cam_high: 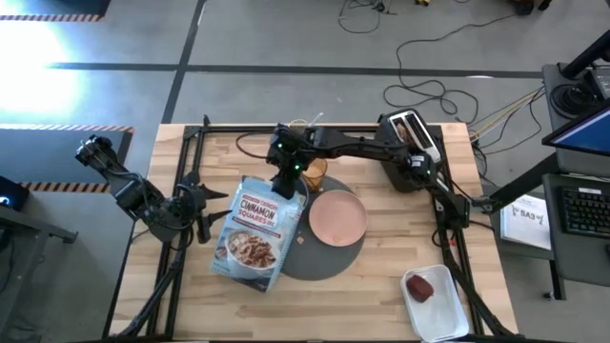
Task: Arrange a breakfast setting
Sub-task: Pour the cereal from the cereal box into the blue bowl
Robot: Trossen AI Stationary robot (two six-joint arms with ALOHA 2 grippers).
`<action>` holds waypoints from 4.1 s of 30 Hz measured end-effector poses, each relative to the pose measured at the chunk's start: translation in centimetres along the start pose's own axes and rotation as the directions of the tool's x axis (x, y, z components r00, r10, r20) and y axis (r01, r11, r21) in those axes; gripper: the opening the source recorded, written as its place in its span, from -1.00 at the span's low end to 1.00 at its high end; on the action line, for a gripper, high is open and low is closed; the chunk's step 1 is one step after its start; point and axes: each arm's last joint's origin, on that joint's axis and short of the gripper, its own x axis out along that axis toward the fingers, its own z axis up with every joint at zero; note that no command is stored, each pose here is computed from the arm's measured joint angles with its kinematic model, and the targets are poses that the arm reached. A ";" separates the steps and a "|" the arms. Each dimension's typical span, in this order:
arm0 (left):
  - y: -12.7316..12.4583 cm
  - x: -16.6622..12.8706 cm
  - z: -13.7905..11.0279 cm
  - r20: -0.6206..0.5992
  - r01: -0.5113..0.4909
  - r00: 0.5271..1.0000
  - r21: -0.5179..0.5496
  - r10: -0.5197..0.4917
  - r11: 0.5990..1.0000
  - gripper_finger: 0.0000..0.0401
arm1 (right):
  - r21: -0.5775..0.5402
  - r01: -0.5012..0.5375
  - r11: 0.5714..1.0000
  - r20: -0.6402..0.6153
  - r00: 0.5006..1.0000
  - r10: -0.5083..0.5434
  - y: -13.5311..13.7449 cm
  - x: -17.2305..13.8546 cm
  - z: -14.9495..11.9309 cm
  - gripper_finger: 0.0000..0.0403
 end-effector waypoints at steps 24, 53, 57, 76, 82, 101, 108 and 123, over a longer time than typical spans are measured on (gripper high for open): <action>0.1 0.0 -0.2 -0.011 -0.008 1.000 0.002 0.008 1.000 -0.03 | -0.052 -0.005 0.999 -0.003 1.000 0.005 0.1 0.7 -0.1 -0.10; 0.4 -0.1 -0.3 -0.021 -0.015 1.000 0.004 0.015 1.000 -0.03 | -0.072 -0.138 0.988 -0.044 0.990 0.135 0.2 2.8 -0.6 -0.19; 0.4 -0.1 -0.3 -0.021 -0.016 1.000 0.005 0.016 1.000 -0.03 | -0.074 -0.182 0.980 -0.044 0.983 0.179 0.4 2.8 -0.6 -0.33; 0.5 -0.2 -0.3 -0.021 -0.015 1.000 0.006 0.016 1.000 -0.03 | -0.041 -0.330 0.943 -0.041 0.944 0.329 1.2 2.8 -0.3 -0.96; 0.5 -0.2 -0.2 0.011 -0.044 0.999 0.013 0.043 0.999 -0.03 | -0.065 -0.348 0.935 -0.039 0.938 0.346 2.4 2.6 -0.3 -0.96; 0.8 -1.9 2.6 0.018 0.109 0.994 -0.058 -0.108 0.992 -0.03 | -0.197 -0.275 0.941 0.096 0.950 0.298 5.9 -4.7 1.4 -0.96; 0.2 -1.3 1.1 -0.123 0.181 0.972 -0.162 -0.202 0.970 -0.03 | -0.248 -0.290 0.924 0.119 0.938 0.326 8.3 -6.7 1.4 -0.96; -1.5 -0.1 -0.1 -0.313 0.220 0.910 -0.195 -0.273 0.956 -0.03 | -0.332 -0.310 0.891 0.071 0.934 0.351 14.6 -5.2 -0.4 -0.96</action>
